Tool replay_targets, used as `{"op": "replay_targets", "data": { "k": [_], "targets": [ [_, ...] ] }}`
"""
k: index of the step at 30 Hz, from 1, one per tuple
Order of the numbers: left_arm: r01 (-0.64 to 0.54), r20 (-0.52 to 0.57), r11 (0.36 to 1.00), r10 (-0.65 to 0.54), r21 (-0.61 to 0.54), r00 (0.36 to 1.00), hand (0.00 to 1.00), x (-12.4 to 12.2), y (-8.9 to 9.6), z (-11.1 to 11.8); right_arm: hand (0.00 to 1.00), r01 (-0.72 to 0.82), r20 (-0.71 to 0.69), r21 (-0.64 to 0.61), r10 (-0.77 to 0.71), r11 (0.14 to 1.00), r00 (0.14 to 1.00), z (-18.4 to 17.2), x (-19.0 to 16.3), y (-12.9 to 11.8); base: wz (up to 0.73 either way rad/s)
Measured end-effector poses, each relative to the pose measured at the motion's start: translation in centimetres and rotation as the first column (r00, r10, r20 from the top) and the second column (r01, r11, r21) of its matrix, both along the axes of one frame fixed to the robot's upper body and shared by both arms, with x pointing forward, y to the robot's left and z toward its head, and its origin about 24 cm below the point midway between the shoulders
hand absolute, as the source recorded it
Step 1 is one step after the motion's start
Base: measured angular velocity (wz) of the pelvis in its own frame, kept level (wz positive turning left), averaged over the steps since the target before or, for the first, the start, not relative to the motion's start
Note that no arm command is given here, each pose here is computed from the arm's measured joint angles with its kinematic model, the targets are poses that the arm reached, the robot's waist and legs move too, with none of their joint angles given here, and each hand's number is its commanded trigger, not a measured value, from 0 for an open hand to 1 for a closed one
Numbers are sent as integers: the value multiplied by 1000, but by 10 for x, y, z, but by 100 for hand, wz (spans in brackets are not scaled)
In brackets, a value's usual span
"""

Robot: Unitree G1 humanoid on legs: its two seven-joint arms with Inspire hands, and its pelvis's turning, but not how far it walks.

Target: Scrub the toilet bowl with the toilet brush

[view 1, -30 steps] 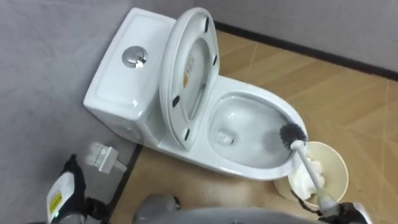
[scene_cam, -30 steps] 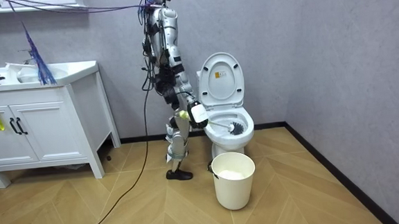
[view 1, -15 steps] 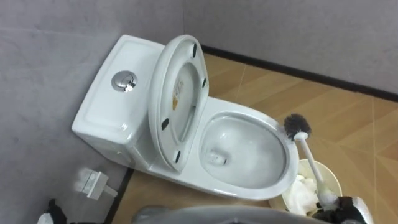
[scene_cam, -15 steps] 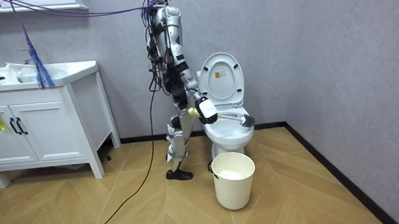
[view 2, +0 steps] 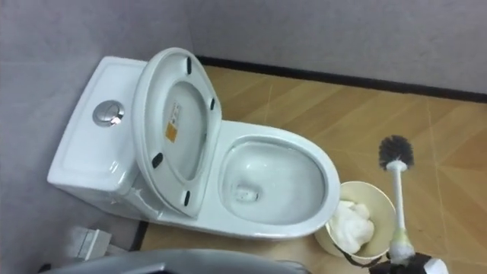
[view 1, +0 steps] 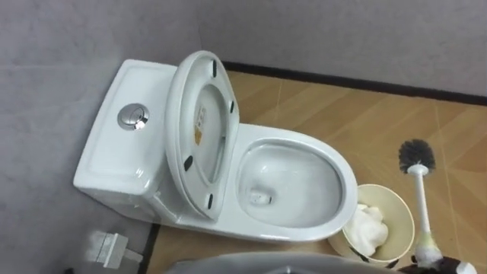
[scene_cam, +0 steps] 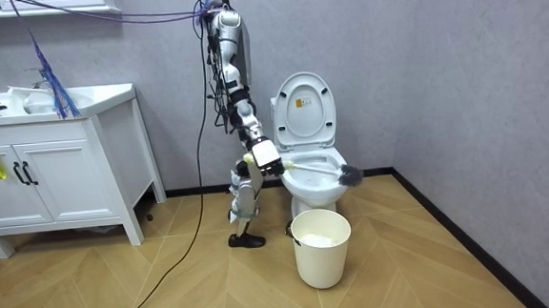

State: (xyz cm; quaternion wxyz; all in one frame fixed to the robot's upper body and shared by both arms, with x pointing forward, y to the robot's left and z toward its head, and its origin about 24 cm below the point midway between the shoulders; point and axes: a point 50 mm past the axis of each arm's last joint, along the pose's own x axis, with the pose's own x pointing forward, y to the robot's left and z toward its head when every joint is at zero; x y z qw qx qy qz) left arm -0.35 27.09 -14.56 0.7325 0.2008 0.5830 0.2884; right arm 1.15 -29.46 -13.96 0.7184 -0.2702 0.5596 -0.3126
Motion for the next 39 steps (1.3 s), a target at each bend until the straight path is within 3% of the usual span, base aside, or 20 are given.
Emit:
{"op": "replay_targets", "data": {
  "k": [11,27,39],
  "targets": [
    [105,3,994,-105,-26,994,0,17,-2,-1,0,76,-67,48,-72,996,995,-8,-19,10,-5],
    [167,-101,984,-172,-55,980,0,9,-4,-5,0,94,-152,118,-76,988,985,-12,-28,13,-8],
    [165,-164,975,-188,-147,968,0,0,-9,-9,0,103,-306,378,19,920,952,-24,-45,36,1]
  ]
}}
